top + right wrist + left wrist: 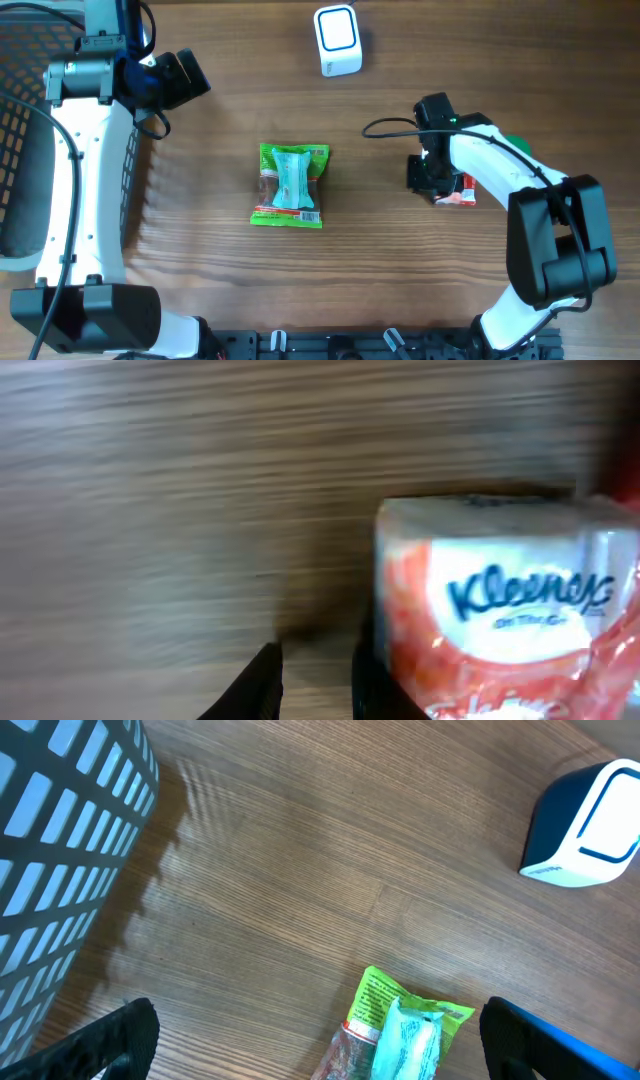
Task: Scan the item barcode
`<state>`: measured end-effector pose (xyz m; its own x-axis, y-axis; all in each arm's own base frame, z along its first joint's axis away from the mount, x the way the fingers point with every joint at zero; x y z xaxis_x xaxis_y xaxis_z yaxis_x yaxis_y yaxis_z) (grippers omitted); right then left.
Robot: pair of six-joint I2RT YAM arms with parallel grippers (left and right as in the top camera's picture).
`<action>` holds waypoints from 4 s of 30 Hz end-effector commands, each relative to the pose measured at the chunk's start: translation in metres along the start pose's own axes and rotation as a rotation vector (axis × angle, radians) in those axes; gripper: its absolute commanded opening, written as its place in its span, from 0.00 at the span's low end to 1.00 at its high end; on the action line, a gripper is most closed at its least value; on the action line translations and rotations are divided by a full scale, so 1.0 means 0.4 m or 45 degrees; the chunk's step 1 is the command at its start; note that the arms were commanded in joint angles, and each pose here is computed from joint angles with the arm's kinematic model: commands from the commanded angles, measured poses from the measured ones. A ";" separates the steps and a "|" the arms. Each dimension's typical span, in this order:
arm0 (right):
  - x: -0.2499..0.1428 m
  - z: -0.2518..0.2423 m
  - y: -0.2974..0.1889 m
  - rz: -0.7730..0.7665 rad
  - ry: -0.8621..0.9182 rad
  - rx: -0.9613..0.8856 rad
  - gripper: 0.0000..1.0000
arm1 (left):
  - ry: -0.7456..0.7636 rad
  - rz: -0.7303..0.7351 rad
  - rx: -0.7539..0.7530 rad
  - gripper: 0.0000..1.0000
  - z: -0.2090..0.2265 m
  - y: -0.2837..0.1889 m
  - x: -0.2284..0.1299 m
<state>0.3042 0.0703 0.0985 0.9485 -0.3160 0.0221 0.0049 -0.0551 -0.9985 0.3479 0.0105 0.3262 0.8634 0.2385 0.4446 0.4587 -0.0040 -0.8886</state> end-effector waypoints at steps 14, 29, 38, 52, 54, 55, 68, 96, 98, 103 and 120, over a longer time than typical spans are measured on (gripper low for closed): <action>-0.007 0.206 -0.204 0.193 -0.348 0.784 0.37 | 0.017 -0.002 0.010 1.00 0.004 0.002 0.000; -0.224 0.485 -0.206 -0.271 -0.430 0.553 0.11 | 0.016 -0.001 0.009 1.00 0.003 0.002 0.000; -0.295 0.547 -0.132 -0.265 -0.469 0.550 0.05 | 0.017 -0.001 0.009 1.00 0.003 0.002 0.000; -0.301 0.612 -0.148 -0.222 -0.628 0.771 0.15 | 0.016 -0.002 0.010 1.00 0.004 0.002 0.000; -0.290 0.603 -0.236 -0.298 -0.653 0.864 0.16 | 0.016 -0.002 0.010 1.00 0.004 0.002 0.000; -0.288 0.596 -0.265 -0.322 -0.649 0.891 0.16 | 0.016 -0.002 0.010 1.00 0.003 0.001 0.001; -0.275 0.528 -0.280 -0.420 -0.529 0.737 0.04 | 0.017 -0.002 0.009 1.00 0.003 0.001 0.001; -0.223 0.477 -0.327 -0.413 -0.504 0.808 0.51 | 0.016 -0.001 0.009 1.00 0.003 0.002 0.000; -0.210 0.471 -0.306 -0.392 -0.486 0.773 0.52 | 0.016 -0.002 0.010 1.00 0.003 0.001 0.001; -0.166 0.462 -0.236 -0.321 -0.431 0.698 0.54 | 0.016 -0.002 0.010 1.00 0.004 0.002 0.000; -0.159 0.496 -0.070 -0.065 -0.446 0.676 0.08 | 0.016 -0.002 0.009 1.00 0.003 0.001 0.001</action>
<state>0.3058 0.2809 0.1130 0.9894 -0.0121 0.1450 0.1362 0.4292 -0.8929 0.3479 0.0105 0.3262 0.8633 0.2389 0.4446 0.4587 -0.0040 -0.8886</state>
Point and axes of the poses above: each gripper's point midway between its finger pads, its own y axis out along the fingers, its own z axis along the line the jaws close on, x = y × z, the point moved 10 cm from there along -y, back along the fingers, and after that the axes turned 12 degrees about y, right-handed, at the moved point
